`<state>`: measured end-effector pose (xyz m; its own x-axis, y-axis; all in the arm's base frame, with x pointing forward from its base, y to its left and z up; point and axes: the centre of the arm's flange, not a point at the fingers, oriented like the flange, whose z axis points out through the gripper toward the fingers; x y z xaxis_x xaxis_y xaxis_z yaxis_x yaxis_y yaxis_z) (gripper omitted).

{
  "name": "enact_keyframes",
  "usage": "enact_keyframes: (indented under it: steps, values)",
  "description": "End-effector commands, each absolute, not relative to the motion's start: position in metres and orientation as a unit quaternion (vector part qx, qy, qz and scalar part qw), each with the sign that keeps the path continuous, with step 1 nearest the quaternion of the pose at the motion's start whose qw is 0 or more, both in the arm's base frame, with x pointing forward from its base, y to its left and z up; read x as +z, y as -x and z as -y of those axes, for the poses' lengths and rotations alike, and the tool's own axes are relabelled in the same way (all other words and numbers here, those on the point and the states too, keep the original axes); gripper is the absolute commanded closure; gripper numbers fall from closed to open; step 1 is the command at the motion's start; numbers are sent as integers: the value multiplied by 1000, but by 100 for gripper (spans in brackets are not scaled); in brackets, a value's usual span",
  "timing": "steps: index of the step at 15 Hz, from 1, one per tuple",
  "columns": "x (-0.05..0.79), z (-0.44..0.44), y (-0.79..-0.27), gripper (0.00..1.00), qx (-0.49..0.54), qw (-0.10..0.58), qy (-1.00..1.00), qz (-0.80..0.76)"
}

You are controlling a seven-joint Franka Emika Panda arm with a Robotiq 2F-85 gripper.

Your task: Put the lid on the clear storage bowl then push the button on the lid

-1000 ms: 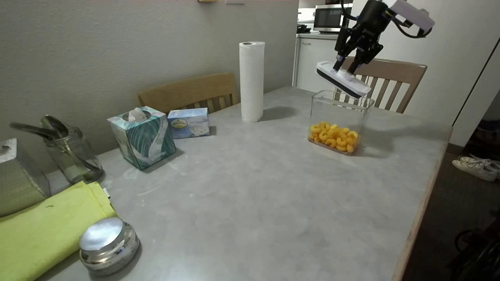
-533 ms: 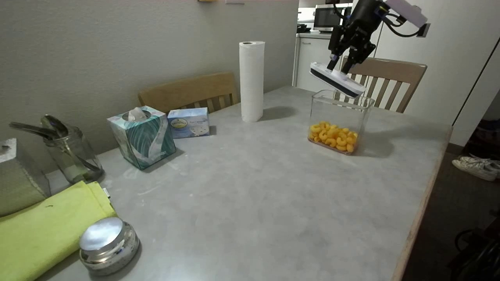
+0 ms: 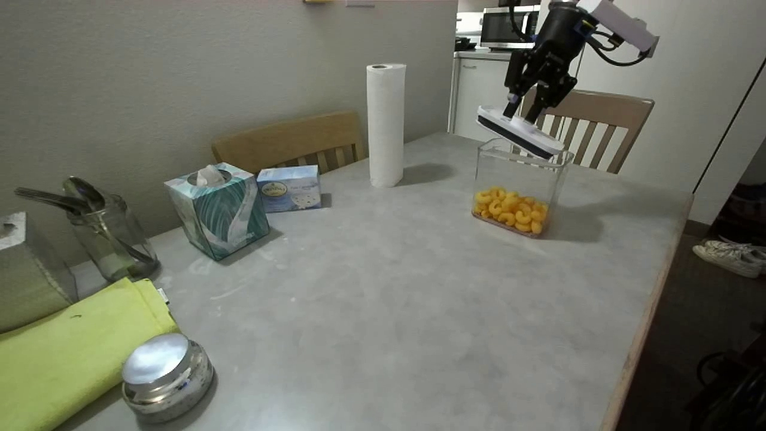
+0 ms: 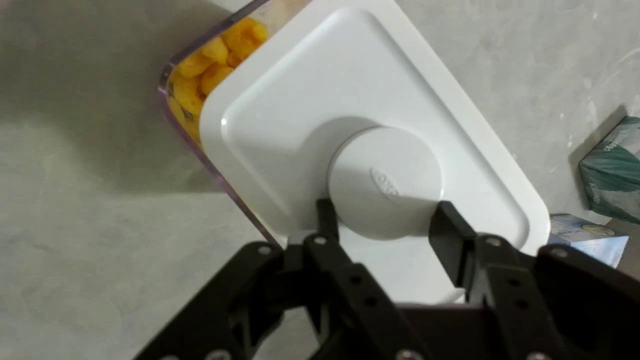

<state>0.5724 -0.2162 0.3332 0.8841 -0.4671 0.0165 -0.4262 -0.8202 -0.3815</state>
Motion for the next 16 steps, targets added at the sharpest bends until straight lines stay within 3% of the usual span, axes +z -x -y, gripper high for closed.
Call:
enact_keyframes:
  steps: [1,16]
  values:
    - [329,215,-563,75,-52,199,949,-240]
    - [325,225,-546,75,-32,175,946,-270]
